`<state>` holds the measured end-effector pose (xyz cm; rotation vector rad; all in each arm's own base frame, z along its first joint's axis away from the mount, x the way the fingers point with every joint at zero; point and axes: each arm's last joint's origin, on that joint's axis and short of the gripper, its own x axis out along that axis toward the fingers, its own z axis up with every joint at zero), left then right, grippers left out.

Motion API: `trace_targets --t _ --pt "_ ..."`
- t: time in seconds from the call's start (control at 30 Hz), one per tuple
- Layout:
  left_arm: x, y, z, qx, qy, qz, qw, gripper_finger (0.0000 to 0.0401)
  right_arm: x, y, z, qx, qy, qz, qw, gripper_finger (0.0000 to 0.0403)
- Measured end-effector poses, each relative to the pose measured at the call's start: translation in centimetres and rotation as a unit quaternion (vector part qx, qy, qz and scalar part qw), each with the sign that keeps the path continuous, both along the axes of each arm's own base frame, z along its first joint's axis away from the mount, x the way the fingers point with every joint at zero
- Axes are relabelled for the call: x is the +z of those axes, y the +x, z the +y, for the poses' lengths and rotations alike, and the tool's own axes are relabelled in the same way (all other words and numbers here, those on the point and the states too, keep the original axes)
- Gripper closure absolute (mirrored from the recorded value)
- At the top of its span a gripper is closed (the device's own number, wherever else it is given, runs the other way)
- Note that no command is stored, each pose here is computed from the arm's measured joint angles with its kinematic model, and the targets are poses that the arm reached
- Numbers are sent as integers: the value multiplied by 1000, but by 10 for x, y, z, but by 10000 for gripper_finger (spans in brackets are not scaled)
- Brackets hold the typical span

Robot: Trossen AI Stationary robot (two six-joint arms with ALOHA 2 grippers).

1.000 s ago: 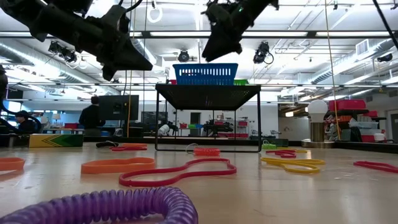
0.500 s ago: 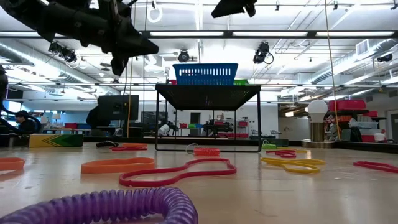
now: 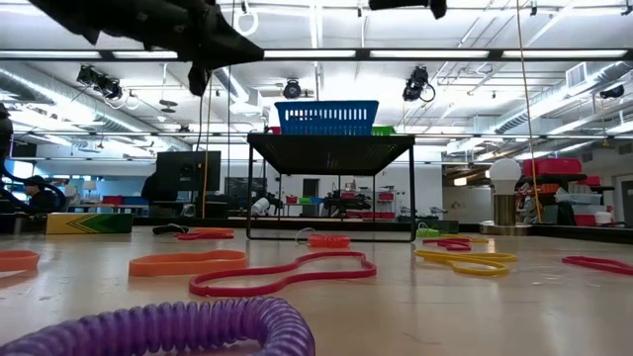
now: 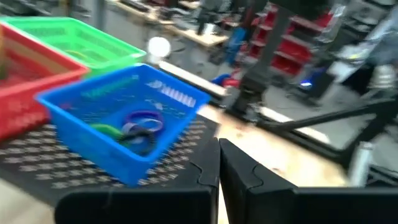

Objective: Pick & Place Office Desk Supplies
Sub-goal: Put the red rubber band into the green bin on the shelf

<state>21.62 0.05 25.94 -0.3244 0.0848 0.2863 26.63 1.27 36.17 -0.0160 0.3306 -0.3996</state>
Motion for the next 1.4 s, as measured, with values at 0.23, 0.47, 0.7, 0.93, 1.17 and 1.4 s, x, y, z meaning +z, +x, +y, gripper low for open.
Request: trace_targets --t 0.23,0.47,0.7,0.93,1.17,1.4 --pt "33 -8 0 38 22 63 997 396 -18 -37 12 -26 30 -33 999 399" --pt "44 -27 -2 63 5 112 992 396 -30 -65 16 -49 37 -41 997 399" --pt "27 -38 -7 79 -56 187 978 396 -34 -76 13 -55 41 -29 997 398" --pt "4 -47 -15 120 -99 243 957 395 -35 -79 12 -62 34 -19 997 398" --pt "-55 -62 -4 104 -180 216 954 397 -33 -79 12 -62 34 -26 997 398" --pt "-80 -64 14 135 -181 231 947 392 -34 -79 12 -76 38 -32 996 398"
